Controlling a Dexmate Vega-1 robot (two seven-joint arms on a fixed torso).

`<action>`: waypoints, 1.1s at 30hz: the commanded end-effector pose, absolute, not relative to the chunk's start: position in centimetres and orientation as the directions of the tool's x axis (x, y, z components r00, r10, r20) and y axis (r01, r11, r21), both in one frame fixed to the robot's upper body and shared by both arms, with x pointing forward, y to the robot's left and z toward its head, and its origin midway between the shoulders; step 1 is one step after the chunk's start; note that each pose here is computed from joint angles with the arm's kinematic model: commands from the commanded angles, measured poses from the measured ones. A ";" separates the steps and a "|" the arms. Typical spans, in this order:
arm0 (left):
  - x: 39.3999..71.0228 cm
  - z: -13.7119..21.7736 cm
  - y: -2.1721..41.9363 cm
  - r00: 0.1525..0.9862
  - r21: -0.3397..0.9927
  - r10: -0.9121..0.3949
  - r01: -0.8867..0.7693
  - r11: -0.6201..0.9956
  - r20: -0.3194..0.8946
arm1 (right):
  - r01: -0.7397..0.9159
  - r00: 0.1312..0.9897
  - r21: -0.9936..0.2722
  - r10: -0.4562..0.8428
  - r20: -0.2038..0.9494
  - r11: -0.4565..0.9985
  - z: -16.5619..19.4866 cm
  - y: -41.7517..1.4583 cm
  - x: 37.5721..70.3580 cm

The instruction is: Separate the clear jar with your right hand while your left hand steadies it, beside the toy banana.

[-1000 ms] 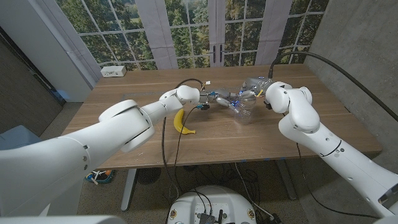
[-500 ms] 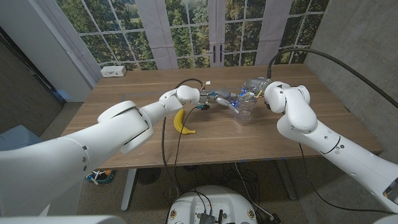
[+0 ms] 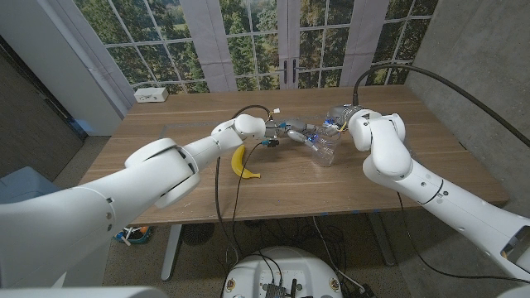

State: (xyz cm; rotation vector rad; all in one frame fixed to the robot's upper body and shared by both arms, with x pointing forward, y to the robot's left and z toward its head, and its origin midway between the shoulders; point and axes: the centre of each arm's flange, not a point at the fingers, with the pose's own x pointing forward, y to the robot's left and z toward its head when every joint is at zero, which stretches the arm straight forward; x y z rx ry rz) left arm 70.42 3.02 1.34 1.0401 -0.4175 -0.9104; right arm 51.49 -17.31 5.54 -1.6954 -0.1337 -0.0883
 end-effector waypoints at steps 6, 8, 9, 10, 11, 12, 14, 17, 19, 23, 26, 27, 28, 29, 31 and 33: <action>70.3 1.4 3.1 0.578 0.875 -0.809 0.442 0.199 -0.108 | 0.410 0.904 -0.912 0.141 0.404 -0.010 5.3 -17.8 50.7; 70.3 1.4 3.1 0.577 0.874 -0.809 0.443 0.200 -0.107 | 0.466 0.873 -0.884 0.146 0.465 0.027 5.2 -18.0 50.5; 70.3 1.4 3.1 0.578 0.875 -0.809 0.441 0.201 -0.106 | 0.488 0.859 -0.871 0.148 0.490 0.051 5.1 -18.2 50.5; 70.3 1.4 3.2 0.578 0.874 -0.809 0.443 0.200 -0.107 | 0.511 0.844 -0.856 0.148 0.516 0.073 5.1 -18.3 50.4; 70.3 1.4 3.2 0.578 0.874 -0.809 0.442 0.201 -0.106 | 0.539 0.825 -0.837 0.146 0.547 0.094 5.0 -18.5 50.3; 70.3 1.4 3.2 0.579 0.876 -0.809 0.438 0.201 -0.105 | 0.569 0.803 -0.815 0.139 0.580 0.113 4.9 -18.6 50.2; 70.3 1.5 3.2 0.578 0.875 -0.809 0.440 0.203 -0.104 | 0.620 0.761 -0.768 0.117 0.638 0.160 4.7 -18.9 50.2; 70.3 1.6 3.4 0.580 0.876 -0.809 0.437 0.204 -0.101 | 0.705 0.681 -0.674 0.055 0.730 0.220 4.3 -19.4 50.3; 70.2 1.7 3.5 0.583 0.878 -0.807 0.432 0.207 -0.096 | 0.758 0.618 -0.598 0.006 0.786 0.261 3.9 -19.9 50.5; 70.2 1.8 3.7 0.586 0.877 -0.805 0.430 0.212 -0.093 | 0.823 0.517 -0.461 -0.104 0.849 0.331 3.2 -20.9 51.2; 70.1 1.8 3.8 0.588 0.878 -0.804 0.428 0.215 -0.090 | 0.843 0.474 -0.385 -0.181 0.862 0.374 2.9 -21.7 51.8; 70.1 1.9 3.9 0.588 0.878 -0.804 0.429 0.215 -0.090 | 0.848 0.460 -0.358 -0.210 0.863 0.390 2.8 -22.0 52.1; 70.1 1.9 3.9 0.590 0.880 -0.803 0.423 0.216 -0.087 | 0.853 0.449 -0.335 -0.234 0.862 0.400 2.7 -22.3 52.3; 70.0 1.9 4.0 0.589 0.879 -0.803 0.425 0.215 -0.089 | 0.857 0.444 -0.322 -0.260 0.858 0.402 2.7 -22.5 52.5; 70.0 2.0 4.1 0.592 0.881 -0.802 0.419 0.219 -0.082 | 0.859 0.442 -0.298 -0.307 0.843 0.417 2.7 -23.1 52.9; 69.9 2.1 4.2 0.591 0.880 -0.802 0.421 0.219 -0.083 | 0.863 0.434 -0.269 -0.355 0.828 0.427 2.6 -23.7 53.3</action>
